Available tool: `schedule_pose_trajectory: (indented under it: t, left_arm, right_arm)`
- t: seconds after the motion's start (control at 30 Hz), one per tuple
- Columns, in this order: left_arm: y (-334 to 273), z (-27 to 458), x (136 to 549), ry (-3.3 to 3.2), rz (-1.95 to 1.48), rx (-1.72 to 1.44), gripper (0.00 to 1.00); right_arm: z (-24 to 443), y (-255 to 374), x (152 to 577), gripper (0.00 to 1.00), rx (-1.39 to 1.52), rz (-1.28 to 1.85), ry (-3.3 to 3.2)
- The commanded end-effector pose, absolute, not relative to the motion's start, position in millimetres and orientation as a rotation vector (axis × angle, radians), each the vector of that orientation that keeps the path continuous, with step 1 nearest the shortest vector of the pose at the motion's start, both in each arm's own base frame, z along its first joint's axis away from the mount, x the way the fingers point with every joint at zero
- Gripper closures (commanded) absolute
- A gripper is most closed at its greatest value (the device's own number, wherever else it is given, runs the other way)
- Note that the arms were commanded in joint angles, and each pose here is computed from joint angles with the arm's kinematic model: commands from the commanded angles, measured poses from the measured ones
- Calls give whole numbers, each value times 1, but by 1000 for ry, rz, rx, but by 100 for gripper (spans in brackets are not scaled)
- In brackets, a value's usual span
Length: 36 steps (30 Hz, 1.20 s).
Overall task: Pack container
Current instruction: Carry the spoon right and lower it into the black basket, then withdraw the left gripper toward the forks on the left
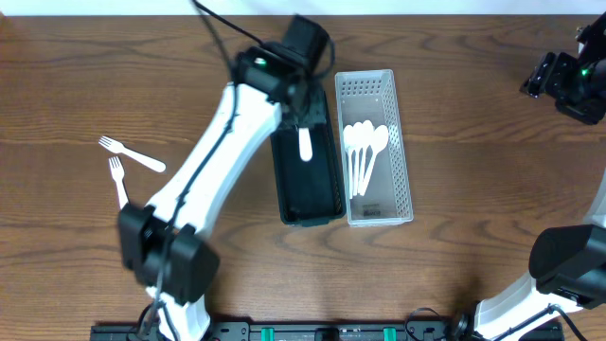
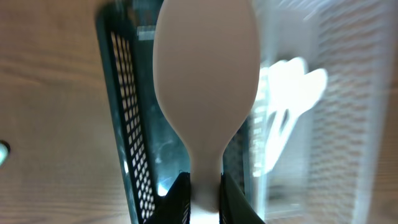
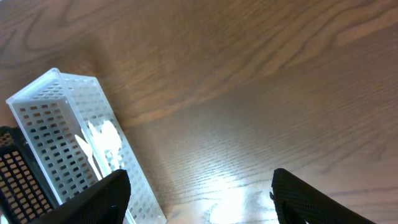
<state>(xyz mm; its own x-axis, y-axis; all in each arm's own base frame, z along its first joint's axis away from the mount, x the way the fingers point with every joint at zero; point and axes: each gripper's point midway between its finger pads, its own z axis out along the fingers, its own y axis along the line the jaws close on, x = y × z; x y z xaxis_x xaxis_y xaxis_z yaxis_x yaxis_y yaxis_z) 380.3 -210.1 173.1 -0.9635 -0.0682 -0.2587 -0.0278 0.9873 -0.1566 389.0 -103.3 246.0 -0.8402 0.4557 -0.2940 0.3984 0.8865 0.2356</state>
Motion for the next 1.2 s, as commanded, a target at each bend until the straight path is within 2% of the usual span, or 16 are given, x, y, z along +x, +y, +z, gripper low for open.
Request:
schedule_pose_trajectory:
  t: [0.0, 0.2, 0.23, 0.27, 0.33, 0.53, 0.63, 0.77, 0.9, 0.97, 1.07, 1.17]
  left_arm:
    - [-197, 124, 377, 2974, -70, -53, 94]
    - [-195, 81, 372, 3079, 18, -47, 93]
    - [-195, 79, 371, 3082, 21, -42, 89]
    - [-195, 79, 372, 3082, 21, -34, 75]
    - [-195, 80, 372, 3077, 18, -8, 64]
    - [-195, 92, 372, 3058, 9, 103, 57]
    - [-192, 113, 372, 3018, 7, 118, 57]
    - [-166, 168, 375, 2857, 117, 83, 56]
    - [-128, 231, 368, 2705, 146, -16, 33]
    - [-100, 257, 363, 2649, 139, -107, 26]
    - [-44, 280, 355, 2595, 148, -347, 24]
    - [14, 281, 343, 2590, 211, -568, 23]
  right_arm:
    - [253, -106, 388, 24, 610, 221, 2700]
    - [253, -105, 387, 24, 606, 220, 2704]
    - [253, -105, 387, 24, 606, 220, 2704]
    - [253, -105, 387, 24, 606, 220, 2704]
    - [253, -105, 387, 24, 606, 220, 2705]
    - [252, -105, 386, 24, 606, 221, 2707]
    - [252, -105, 386, 24, 606, 221, 2707]
    - [252, -105, 386, 24, 601, 219, 2709]
    - [252, -105, 386, 24, 598, 220, 2712]
    - [252, -105, 386, 24, 598, 220, 2712]
    - [252, -105, 386, 24, 598, 220, 2712]
    - [252, -105, 386, 24, 593, 219, 2713]
